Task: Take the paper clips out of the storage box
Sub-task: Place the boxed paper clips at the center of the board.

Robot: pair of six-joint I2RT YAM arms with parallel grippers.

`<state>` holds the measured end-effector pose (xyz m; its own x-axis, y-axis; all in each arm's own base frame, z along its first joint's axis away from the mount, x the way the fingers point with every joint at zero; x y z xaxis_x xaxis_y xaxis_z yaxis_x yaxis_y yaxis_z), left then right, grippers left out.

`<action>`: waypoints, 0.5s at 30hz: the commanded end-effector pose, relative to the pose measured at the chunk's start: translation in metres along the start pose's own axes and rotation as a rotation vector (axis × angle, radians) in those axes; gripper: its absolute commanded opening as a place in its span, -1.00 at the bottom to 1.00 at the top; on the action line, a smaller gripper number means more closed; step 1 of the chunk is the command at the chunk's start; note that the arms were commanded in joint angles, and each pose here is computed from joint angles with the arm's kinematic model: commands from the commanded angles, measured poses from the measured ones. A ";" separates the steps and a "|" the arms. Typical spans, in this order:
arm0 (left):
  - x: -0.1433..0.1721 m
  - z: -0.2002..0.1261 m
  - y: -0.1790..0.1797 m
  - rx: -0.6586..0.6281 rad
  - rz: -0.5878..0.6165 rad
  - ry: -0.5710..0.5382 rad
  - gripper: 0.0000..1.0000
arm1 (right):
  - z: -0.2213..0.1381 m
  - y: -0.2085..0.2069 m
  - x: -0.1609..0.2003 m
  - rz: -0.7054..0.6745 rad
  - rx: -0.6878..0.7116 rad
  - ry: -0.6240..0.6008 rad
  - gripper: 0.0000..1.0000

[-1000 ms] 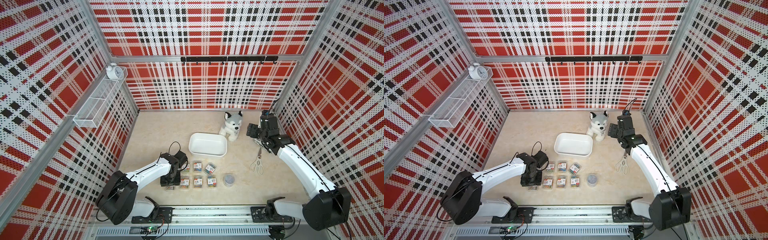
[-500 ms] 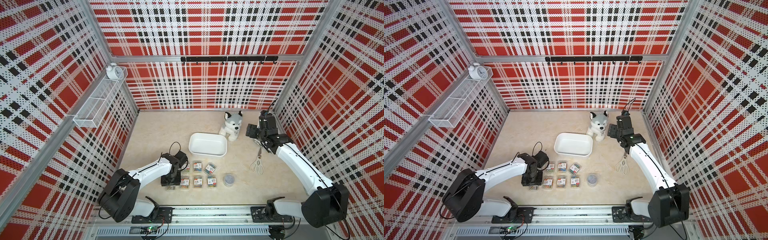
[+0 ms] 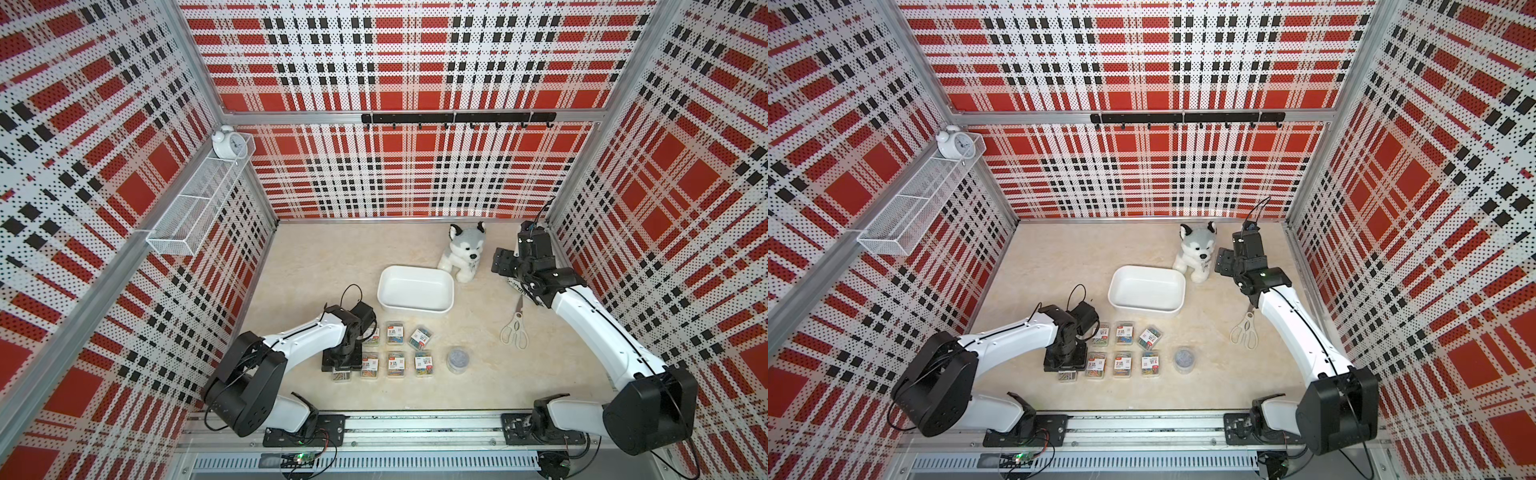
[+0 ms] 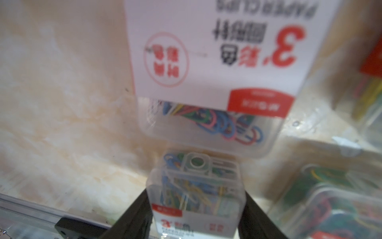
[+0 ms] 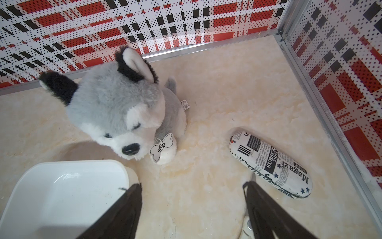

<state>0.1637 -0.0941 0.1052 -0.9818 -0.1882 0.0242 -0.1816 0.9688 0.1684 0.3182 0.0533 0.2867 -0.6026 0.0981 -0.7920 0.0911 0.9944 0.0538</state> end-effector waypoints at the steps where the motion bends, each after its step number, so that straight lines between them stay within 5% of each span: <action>1: -0.004 -0.002 0.000 0.010 -0.004 -0.021 0.32 | -0.002 0.002 -0.005 -0.002 -0.005 -0.003 0.66; 15: -0.015 -0.019 0.001 0.057 -0.006 -0.038 0.39 | -0.004 0.000 -0.011 0.053 0.051 0.037 0.69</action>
<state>0.1780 -0.0937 0.1189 -0.9799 -0.1990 -0.0105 -0.1987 0.9714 0.1302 0.3211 0.0522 0.2962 -0.6140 0.1283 -0.7788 0.1296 0.9897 0.0609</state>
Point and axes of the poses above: each gripper's point midway between its finger pads, its own z axis out along the fingers, its own y axis along the line the jaws close on, x = y × z, the point moved 9 cm from there along -z, back along the fingers, and after that the axes turned 5 degrees about -z, right-handed, at the moved point
